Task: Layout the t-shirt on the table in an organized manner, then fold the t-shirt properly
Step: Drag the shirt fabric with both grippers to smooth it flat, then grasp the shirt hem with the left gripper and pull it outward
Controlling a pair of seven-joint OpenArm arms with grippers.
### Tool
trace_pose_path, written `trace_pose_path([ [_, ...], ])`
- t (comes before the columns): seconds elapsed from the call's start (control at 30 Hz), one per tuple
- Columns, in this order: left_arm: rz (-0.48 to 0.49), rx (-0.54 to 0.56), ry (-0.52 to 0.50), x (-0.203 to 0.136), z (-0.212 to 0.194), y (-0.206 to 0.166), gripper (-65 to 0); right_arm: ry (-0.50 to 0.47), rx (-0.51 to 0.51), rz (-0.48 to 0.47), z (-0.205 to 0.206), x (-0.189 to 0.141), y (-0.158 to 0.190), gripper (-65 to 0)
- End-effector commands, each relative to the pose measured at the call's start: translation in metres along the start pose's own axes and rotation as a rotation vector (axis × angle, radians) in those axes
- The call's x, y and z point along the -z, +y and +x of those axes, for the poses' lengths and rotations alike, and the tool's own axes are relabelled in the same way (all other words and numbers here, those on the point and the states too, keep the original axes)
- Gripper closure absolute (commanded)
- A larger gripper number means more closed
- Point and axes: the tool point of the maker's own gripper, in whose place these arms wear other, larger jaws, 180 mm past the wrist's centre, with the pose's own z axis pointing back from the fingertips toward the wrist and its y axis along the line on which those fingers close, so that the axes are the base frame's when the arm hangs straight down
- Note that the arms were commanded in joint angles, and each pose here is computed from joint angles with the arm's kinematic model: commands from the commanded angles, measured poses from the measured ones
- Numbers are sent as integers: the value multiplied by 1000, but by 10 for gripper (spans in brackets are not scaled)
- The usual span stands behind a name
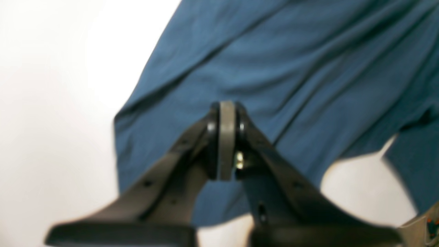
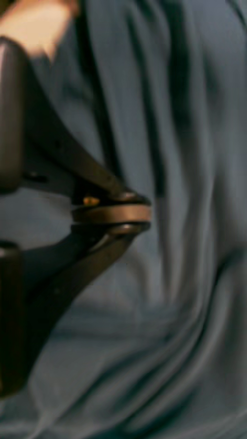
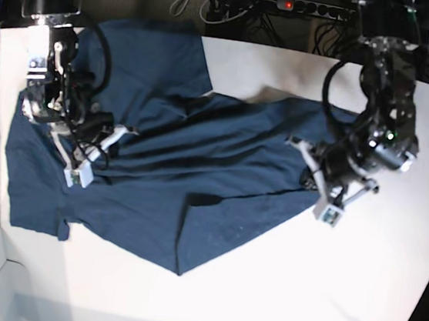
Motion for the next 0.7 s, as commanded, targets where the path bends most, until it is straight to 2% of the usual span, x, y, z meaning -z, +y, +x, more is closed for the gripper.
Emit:
trace_pose_path([
  [0.0,-4,-8,-51,0,19,0,-80,-22,-17,-4,8,-6,0,0],
  [0.13,-66,-36,-67,18,35,-20,-325,17,-18,29,-4,-13,20,0],
  [0.17,-87,-32,-65,24,39,-27,-373,26,-20,32,-7,-15,22,-10],
  [0.23,-136,-25,-65,36,50,-46,-429,42,-20,38,-13,-18,26,-52],
  [0.37,-244,2,-145,55,79,-96,-432,50,-28,48,-20,-24,32,-152],
  [0.43,-259,47,-183,64,93,-117,-432,49,-30,50,-22,-25,34,-173],
  [0.53,-195,63,-186,88,103,-135,-432,59,-21,58,-28,-25,38,-173],
  [0.67,-98,45,-189,112,108,-129,-432,73,-19,57,-34,-26,37,-173],
])
